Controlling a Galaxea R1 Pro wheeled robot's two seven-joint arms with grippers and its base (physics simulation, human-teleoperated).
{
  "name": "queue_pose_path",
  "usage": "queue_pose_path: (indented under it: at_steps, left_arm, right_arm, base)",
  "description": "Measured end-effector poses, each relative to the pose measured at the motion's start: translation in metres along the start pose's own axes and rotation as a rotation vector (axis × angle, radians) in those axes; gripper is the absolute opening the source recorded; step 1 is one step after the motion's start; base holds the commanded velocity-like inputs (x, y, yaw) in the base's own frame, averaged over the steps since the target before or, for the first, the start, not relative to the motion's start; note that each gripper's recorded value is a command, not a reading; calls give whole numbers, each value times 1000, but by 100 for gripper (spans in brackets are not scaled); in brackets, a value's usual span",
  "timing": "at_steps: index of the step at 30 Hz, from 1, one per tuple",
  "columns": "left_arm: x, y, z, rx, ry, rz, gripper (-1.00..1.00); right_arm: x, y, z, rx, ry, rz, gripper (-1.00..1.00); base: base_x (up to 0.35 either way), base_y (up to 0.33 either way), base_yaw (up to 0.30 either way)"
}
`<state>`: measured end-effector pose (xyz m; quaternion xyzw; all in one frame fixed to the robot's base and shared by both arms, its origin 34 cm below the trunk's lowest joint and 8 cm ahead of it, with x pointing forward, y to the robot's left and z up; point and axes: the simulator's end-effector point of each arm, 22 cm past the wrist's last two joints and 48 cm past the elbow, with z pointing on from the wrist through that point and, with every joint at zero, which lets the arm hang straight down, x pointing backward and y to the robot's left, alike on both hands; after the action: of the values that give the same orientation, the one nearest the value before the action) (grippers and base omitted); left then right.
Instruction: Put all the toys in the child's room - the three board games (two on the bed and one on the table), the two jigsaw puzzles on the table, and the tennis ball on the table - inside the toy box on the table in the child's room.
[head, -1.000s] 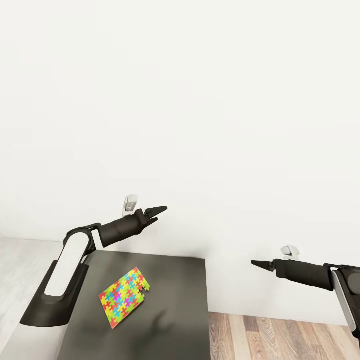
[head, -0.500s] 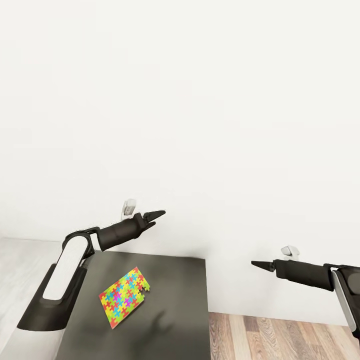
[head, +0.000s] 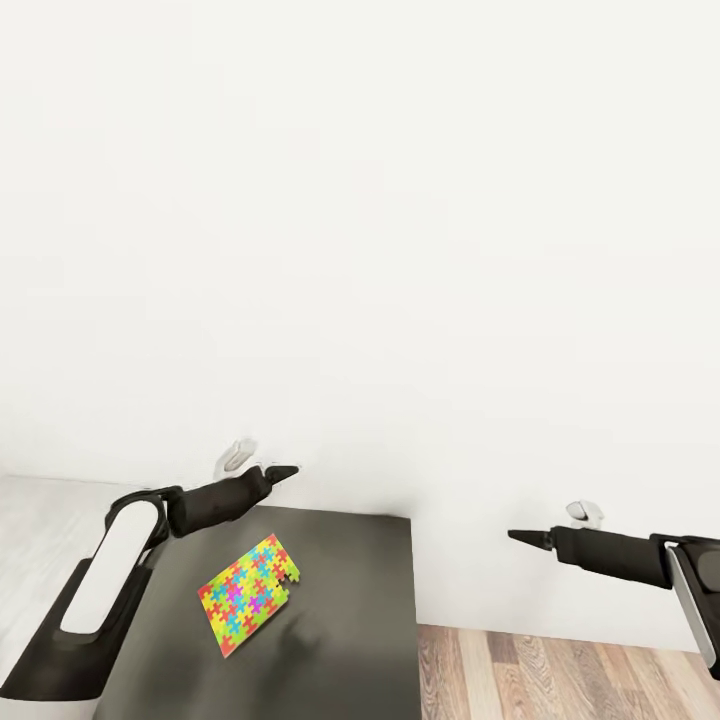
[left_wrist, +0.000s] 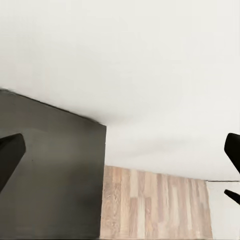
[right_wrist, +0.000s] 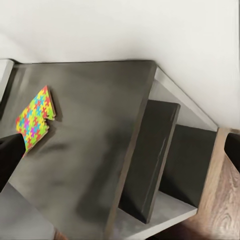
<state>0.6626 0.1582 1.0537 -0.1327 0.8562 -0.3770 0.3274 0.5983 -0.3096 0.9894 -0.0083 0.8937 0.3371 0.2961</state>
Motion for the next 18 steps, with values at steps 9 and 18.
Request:
queue_pose_path:
  at_steps: [9, 18]
  left_arm:
    - [33, 89, -4, -310, 62, -56, 100]
    - [69, 159, -5, -497, 106, -138, 100]
  right_arm:
    - [3, -5, 1, 10, 9, 11, 100]
    - [6, -6, 2, 15, 17, 12, 100]
  base:
    - [0, 0, 0]
    - [0, 0, 0]
